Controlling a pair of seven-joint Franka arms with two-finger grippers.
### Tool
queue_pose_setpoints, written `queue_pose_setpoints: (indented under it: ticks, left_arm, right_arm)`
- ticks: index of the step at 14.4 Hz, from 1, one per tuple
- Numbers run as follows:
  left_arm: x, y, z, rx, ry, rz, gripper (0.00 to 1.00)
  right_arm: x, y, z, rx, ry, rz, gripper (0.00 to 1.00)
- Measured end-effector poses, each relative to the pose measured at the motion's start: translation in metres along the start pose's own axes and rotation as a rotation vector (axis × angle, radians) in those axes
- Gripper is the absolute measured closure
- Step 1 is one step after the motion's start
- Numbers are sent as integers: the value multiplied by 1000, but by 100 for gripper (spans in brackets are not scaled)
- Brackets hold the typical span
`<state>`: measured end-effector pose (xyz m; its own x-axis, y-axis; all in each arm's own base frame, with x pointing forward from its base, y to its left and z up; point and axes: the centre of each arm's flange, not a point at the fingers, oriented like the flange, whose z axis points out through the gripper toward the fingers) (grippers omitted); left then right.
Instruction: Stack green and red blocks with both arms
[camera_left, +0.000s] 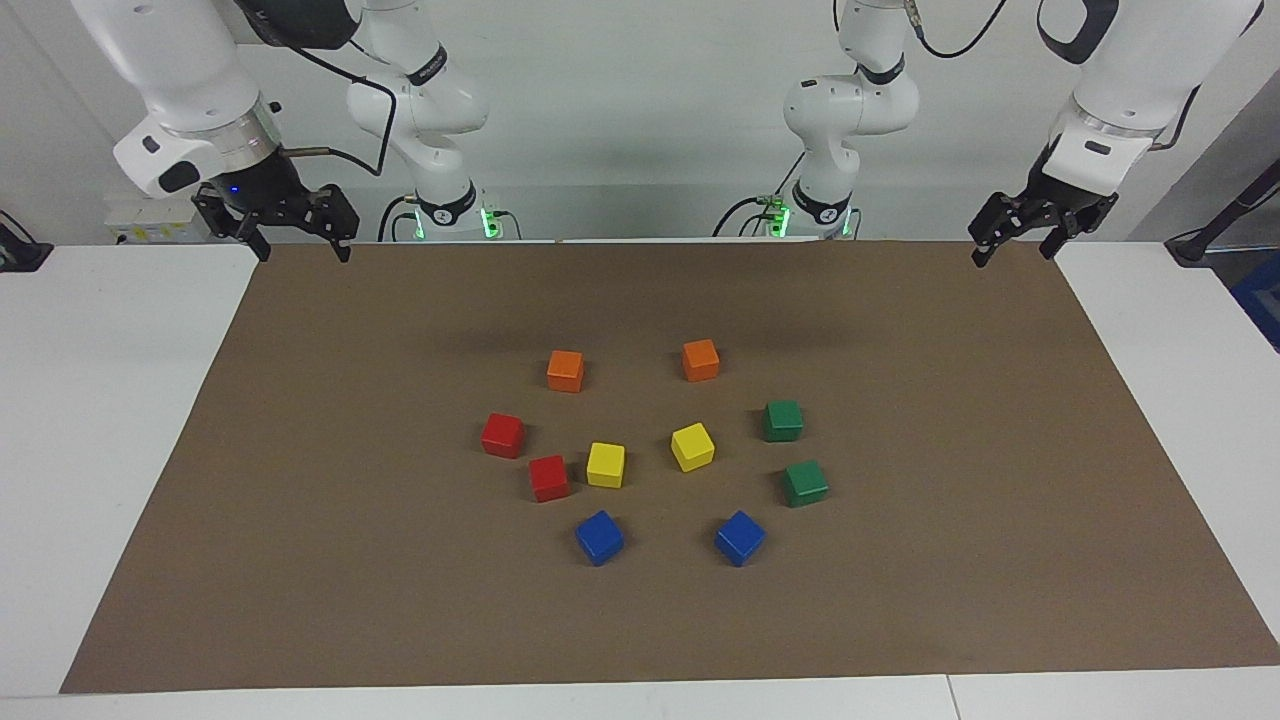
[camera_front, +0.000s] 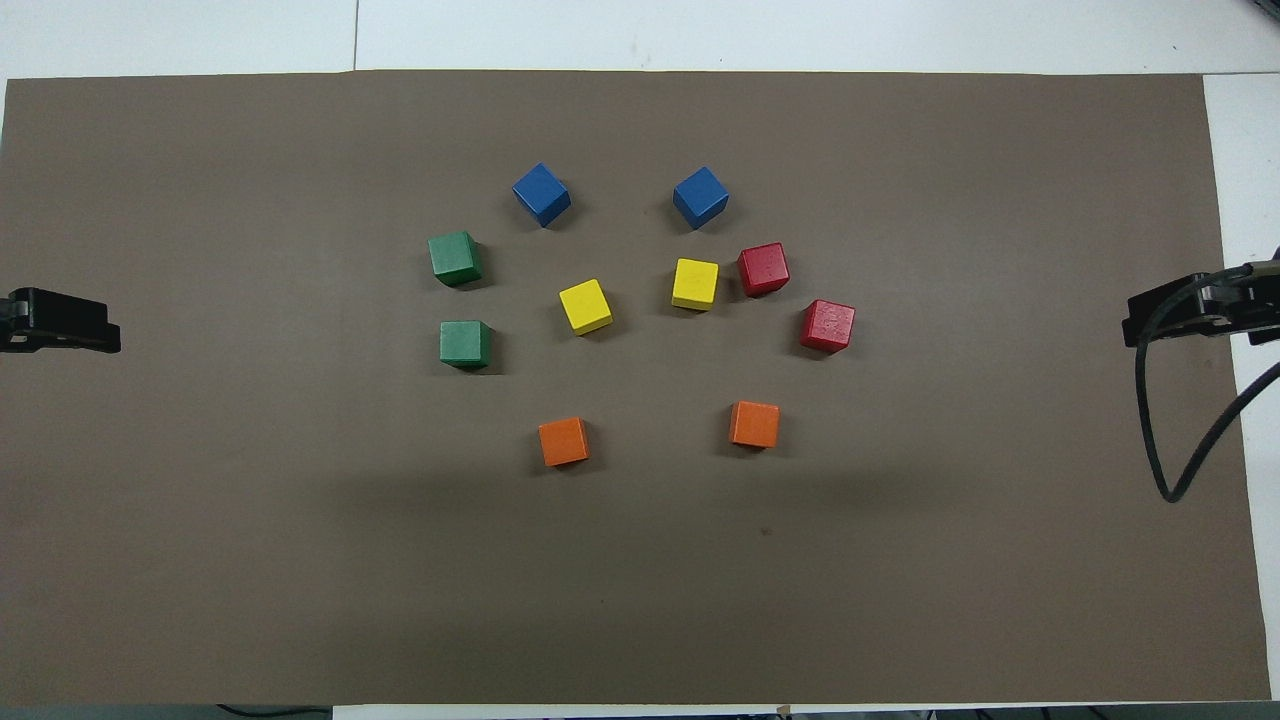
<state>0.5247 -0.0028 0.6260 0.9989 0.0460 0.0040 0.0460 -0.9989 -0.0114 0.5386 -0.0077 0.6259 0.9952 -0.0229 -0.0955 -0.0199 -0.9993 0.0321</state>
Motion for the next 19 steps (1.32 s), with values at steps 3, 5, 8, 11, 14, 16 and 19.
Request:
queue_pose_setpoints:
  ticks: [3,5,8,11,14,16,19]
  left_arm:
    - [0,0,0,0,0,0,0]
    - [0,0,0,0,0,0,0]
    - [0,1,0,0,0,1,0]
    - [0,1,0,0,0,3,0]
    - [0,1,0,0,0,3,0]
    - [0,1,0,0,0,3,0]
    - [0,2,0,0,-1,5,0]
  right_arm:
    - [1,0,4,0,-7,0,0]
    - [1,0,7,0,-15,0,0]
    - [1,0,8,0,-16,0,0]
    - [1,0,8,0,-17,-1,0]
    - [2,-2,8,0,-11,1,0]
    - [4,-13,8,5,6,10,0]
    - [18,-71,27,10,71,-2,0]
